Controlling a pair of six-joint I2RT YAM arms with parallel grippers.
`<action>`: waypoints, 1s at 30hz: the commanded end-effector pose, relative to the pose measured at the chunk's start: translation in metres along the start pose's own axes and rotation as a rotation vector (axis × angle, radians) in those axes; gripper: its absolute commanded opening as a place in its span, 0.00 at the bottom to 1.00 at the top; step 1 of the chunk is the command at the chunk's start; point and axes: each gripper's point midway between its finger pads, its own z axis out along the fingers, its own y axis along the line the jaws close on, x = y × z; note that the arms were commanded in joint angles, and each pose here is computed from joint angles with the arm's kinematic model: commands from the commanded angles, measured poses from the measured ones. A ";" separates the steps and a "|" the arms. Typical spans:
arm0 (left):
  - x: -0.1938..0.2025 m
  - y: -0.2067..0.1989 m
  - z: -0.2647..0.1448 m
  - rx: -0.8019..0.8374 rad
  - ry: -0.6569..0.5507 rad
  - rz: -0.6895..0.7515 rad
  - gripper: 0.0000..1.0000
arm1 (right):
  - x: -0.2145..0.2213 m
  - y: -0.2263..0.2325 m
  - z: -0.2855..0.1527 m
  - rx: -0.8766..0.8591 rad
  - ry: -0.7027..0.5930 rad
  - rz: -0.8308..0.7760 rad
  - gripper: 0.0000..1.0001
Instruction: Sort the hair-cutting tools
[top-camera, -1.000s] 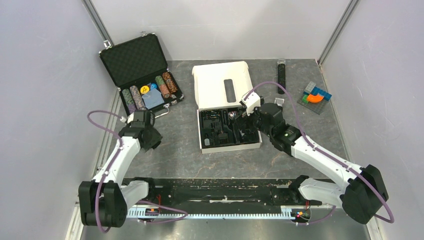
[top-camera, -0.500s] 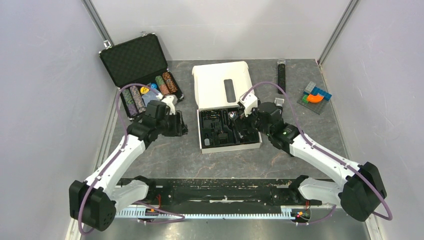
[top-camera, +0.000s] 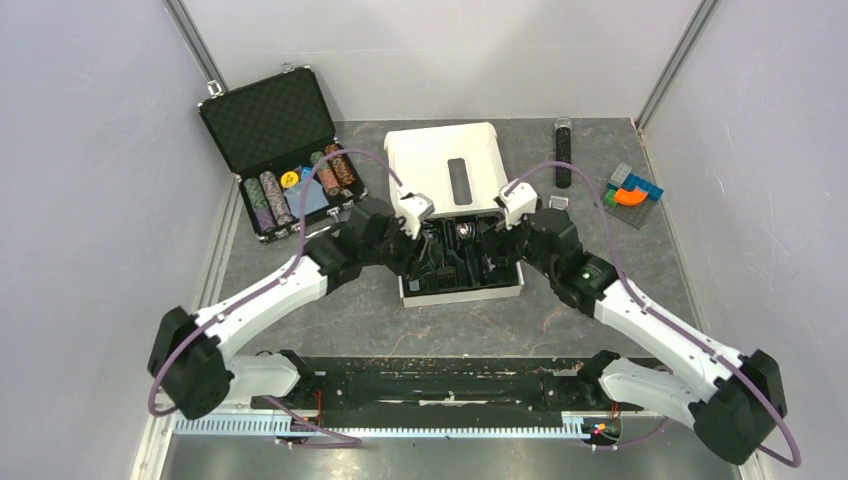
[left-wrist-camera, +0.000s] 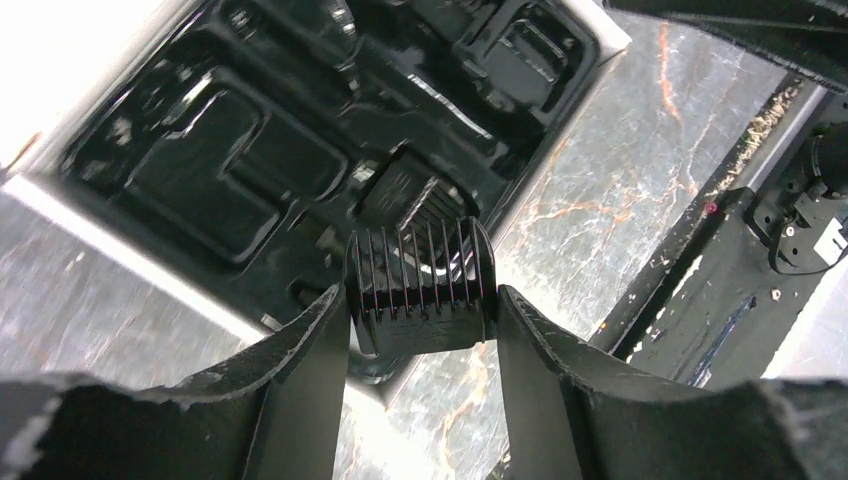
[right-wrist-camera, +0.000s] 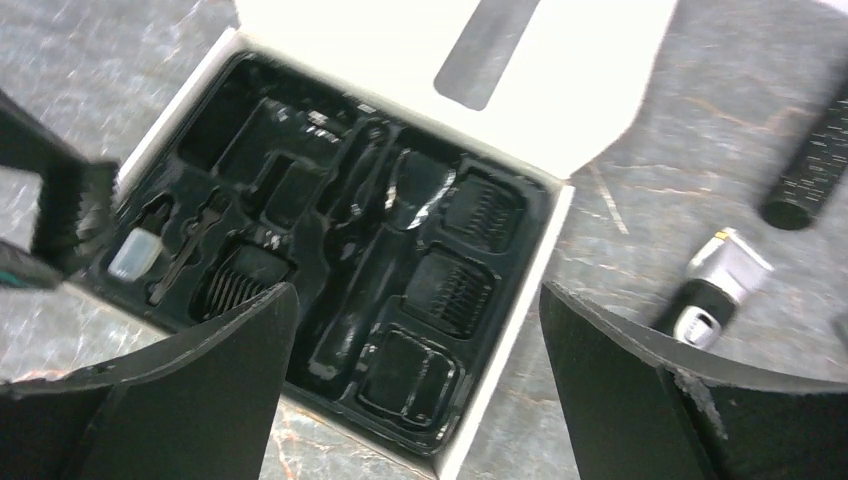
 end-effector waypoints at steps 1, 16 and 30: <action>-0.043 -0.028 0.027 0.085 -0.101 0.193 0.26 | -0.012 -0.039 -0.020 0.223 -0.097 0.056 0.94; -0.046 -0.096 0.122 0.344 -0.028 0.419 0.31 | 0.027 -0.098 -0.082 0.598 -0.205 0.238 0.95; -0.010 -0.097 0.165 0.357 0.129 0.598 0.35 | 0.023 -0.100 -0.090 0.598 -0.235 0.221 0.96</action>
